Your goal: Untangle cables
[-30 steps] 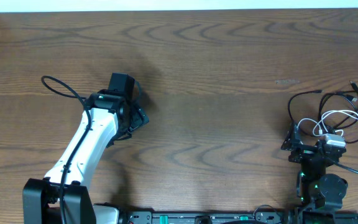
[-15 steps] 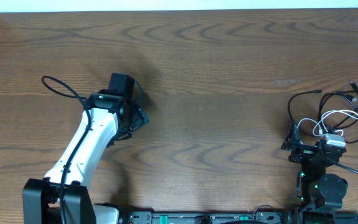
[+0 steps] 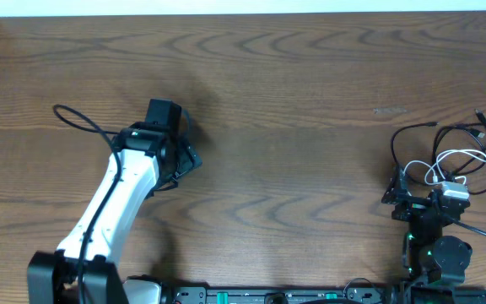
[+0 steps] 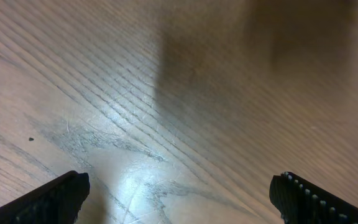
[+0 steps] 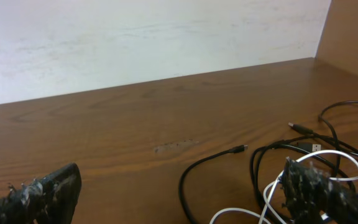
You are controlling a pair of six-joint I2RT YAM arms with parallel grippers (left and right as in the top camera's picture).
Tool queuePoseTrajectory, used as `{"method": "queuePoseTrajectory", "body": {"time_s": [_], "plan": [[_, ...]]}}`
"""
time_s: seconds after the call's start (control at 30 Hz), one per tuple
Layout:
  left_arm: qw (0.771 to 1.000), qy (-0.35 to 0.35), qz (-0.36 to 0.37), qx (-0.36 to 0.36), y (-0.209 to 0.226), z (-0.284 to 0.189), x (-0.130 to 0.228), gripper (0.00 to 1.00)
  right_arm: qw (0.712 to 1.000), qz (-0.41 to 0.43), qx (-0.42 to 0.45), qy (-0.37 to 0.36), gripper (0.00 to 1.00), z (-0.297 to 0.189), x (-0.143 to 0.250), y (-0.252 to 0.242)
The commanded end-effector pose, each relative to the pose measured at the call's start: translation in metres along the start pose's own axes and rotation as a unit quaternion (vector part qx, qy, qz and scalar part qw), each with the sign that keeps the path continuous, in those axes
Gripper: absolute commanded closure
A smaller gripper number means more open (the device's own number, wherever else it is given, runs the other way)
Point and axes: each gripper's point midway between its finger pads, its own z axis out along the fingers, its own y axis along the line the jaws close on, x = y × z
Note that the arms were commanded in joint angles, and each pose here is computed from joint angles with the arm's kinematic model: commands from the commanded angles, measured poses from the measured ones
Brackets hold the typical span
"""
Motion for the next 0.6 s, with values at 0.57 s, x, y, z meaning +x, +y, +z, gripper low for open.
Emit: {"method": "queuePoseTrajectory", "body": {"time_s": [0.57], "plan": [[0.972, -0.177, -0.024, 0.152, 0.007, -0.121, -0.016, 0.02, 1.000, 0.007, 0.000, -0.002, 0.01, 0.000, 0.000, 0.000]]}}
